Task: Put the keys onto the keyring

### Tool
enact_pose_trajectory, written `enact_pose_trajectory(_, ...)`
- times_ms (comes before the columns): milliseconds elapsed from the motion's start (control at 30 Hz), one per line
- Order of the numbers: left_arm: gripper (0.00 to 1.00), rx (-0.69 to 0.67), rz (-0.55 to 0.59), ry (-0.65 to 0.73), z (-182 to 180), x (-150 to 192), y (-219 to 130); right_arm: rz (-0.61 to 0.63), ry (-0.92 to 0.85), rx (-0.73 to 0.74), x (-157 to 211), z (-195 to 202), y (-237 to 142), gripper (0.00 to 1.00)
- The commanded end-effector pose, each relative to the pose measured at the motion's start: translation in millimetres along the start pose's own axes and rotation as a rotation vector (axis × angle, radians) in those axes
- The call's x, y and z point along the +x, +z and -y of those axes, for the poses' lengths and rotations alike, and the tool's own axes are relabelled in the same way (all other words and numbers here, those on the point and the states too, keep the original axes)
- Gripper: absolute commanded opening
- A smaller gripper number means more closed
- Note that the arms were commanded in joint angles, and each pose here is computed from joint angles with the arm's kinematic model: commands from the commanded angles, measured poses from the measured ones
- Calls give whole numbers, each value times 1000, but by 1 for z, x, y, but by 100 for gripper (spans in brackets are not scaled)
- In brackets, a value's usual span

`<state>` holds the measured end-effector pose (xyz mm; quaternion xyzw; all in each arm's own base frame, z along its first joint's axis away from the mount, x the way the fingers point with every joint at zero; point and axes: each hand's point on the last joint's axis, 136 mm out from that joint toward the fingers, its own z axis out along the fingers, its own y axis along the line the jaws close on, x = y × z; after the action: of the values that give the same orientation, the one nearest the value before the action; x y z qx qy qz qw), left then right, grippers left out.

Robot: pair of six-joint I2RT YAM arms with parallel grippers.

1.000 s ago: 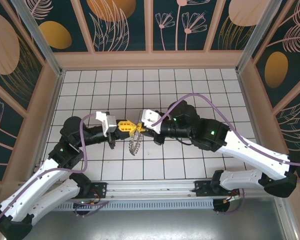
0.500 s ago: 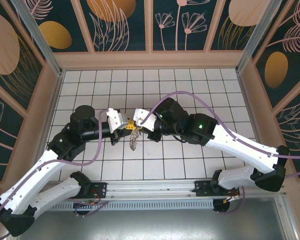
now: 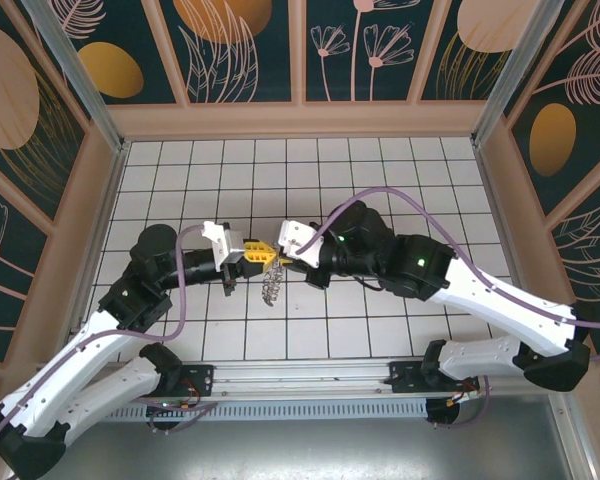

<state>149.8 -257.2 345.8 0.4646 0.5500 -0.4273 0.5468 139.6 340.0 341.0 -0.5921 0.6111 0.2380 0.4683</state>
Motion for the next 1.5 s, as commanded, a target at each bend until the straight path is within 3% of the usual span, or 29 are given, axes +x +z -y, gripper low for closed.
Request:
enact_pose_trajectory(0,0,91,189,26,20,-45,-9,111,22,-8,-19,-2,-9,6)
enact_pose_trajectory(400,0,124,253,11,29,-54,-15,174,25,-37,-28,-7,-13,9)
enact_pose_trajectory(500,0,121,238,1,27,-48,-13,198,18,-43,-33,-8,-16,5)
enact_pose_trajectory(567,0,107,210,-4,24,-43,-11,211,13,-36,-36,-7,-19,0)
enact_pose_trajectory(700,0,25,88,3,10,-24,-7,216,11,-8,-38,-2,-25,0)
enact_pose_trajectory(967,4,-72,-121,40,-12,7,-2,32,20,21,-13,7,-4,0)
enact_pose_trajectory(1133,8,-96,-177,48,-20,18,1,-54,12,34,-3,10,7,0)
enact_pose_trajectory(1467,13,-107,-214,24,-27,35,6,-79,-20,26,-6,5,13,0)
